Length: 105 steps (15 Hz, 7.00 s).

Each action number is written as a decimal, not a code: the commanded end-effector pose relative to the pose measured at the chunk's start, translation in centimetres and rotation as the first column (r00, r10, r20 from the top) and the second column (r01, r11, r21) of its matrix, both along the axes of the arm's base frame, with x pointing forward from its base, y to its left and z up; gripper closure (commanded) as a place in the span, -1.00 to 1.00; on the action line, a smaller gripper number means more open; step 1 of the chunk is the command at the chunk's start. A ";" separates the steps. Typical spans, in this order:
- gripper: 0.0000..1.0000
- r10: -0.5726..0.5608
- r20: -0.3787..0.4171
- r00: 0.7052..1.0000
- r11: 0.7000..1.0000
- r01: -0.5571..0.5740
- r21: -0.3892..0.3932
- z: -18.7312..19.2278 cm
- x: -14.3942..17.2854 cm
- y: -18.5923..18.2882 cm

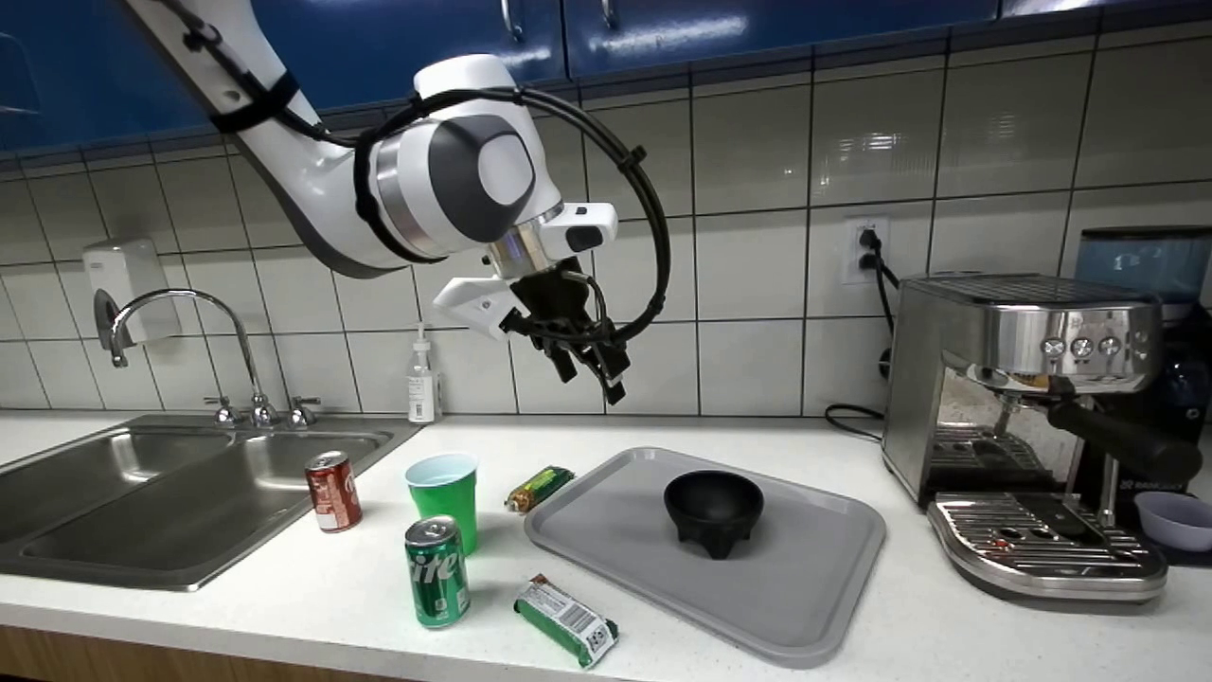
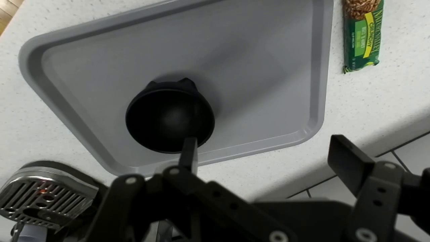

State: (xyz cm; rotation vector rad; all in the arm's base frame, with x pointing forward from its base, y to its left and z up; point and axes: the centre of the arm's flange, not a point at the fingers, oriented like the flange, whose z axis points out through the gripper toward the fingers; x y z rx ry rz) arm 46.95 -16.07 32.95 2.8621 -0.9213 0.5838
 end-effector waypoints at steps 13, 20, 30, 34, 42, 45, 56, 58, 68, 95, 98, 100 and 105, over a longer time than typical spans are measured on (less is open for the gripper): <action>-1.00 0.003 0.022 1.000 1.000 -0.003 -0.012 -1.5 1.1 -0.8; -1.00 -0.053 0.024 0.998 0.998 0.053 0.014 -2.1 2.9 -2.7; -1.00 -0.067 0.016 0.998 0.997 0.067 0.039 -3.7 6.8 -6.4; -1.00 -0.075 0.001 0.997 0.996 0.075 0.041 -5.4 8.2 -7.9; -1.00 -0.071 -0.054 0.996 0.997 0.073 0.029 -8.8 10.2 -9.8; -1.00 -0.074 -0.072 0.995 0.997 0.075 0.019 -10.0 10.5 -10.1; -1.00 -0.090 -0.167 0.982 0.996 0.093 0.013 -14.0 10.5 -10.7; -1.00 -0.094 -0.180 0.979 0.995 0.097 0.010 -14.6 10.5 -10.9; -1.00 -0.094 -0.198 0.976 0.995 0.097 0.006 -15.5 11.0 -10.9; 0.94 -0.069 -0.174 0.982 0.998 0.070 -0.001 -14.0 11.4 -9.3; 0.94 -0.054 -0.162 0.985 0.999 0.054 -0.002 -13.3 11.6 -8.4; 0.94 -0.042 -0.160 0.986 0.999 0.041 -0.010 -12.9 11.8 -7.6; 0.94 0.023 -0.154 0.988 0.999 -0.027 -0.030 -11.9 12.8 -4.3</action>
